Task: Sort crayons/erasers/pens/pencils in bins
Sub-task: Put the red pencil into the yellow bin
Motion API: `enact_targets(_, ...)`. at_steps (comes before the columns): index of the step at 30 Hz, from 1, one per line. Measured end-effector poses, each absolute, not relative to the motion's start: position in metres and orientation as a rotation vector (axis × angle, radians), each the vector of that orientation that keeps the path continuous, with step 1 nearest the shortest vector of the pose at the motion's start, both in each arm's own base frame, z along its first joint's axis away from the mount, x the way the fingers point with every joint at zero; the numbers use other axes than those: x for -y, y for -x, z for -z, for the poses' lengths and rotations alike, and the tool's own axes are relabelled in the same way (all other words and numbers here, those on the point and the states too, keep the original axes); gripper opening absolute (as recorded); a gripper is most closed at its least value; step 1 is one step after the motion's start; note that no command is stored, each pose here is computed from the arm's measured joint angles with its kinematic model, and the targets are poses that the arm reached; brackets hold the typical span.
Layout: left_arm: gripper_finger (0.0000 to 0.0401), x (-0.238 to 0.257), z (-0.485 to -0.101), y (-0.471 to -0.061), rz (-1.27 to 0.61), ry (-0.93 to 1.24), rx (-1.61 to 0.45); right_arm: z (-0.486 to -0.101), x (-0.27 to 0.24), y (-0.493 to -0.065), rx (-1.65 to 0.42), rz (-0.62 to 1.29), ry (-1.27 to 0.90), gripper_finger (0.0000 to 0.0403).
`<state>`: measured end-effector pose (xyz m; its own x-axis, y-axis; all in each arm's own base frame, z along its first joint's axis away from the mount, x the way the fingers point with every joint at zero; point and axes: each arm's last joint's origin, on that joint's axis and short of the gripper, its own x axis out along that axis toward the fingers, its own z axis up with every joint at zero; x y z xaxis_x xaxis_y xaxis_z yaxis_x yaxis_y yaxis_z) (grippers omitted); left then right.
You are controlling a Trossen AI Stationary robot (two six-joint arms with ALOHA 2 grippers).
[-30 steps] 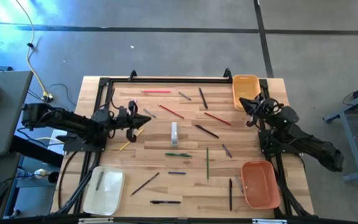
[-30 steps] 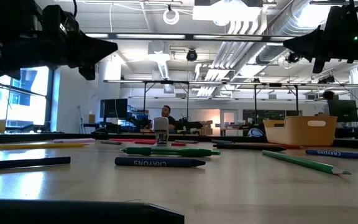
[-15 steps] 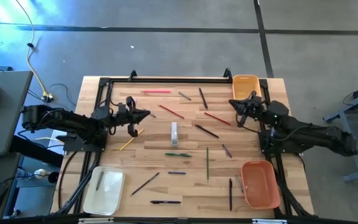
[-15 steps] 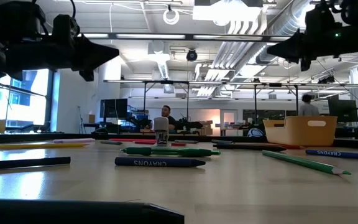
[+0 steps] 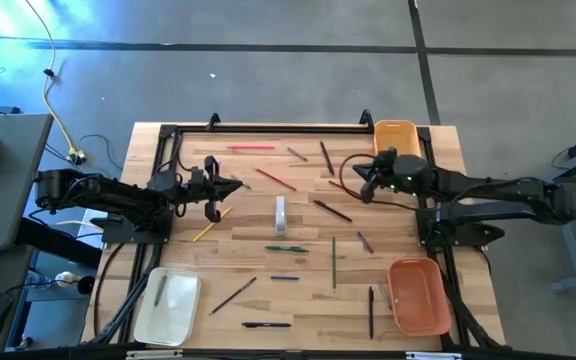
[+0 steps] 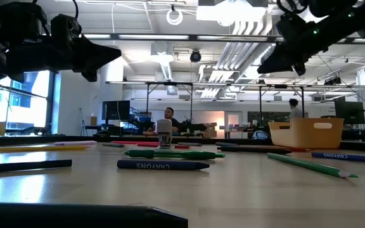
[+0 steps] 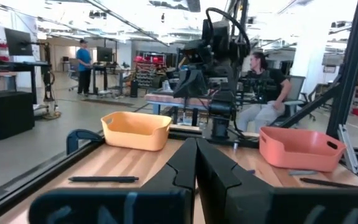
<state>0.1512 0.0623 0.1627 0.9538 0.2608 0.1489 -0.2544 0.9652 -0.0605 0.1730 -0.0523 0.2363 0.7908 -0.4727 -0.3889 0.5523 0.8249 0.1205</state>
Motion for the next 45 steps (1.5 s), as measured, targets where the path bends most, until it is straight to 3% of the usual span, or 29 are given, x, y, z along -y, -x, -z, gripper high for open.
enact_targets(10,0.0,-0.062,-0.161,-0.152,-0.263,0.048,0.135,-0.245,0.056,-0.204,-0.573,0.599,-0.31,0.001)
enact_targets(23,0.0,-0.063,-0.158,-0.152,-0.267,0.053,0.112,-0.218,0.059,-0.23,-0.886,0.609,-0.415,0.0128)
enact_targets(33,0.0,-0.063,-0.158,-0.152,-0.267,0.053,0.112,-0.169,0.065,-0.24,-1.184,0.616,-0.372,0.0133)
enact_targets(45,0.0,-0.063,-0.158,-0.152,-0.267,0.053,0.113,-0.133,0.089,-0.241,-1.356,0.643,-0.395,0.0133)
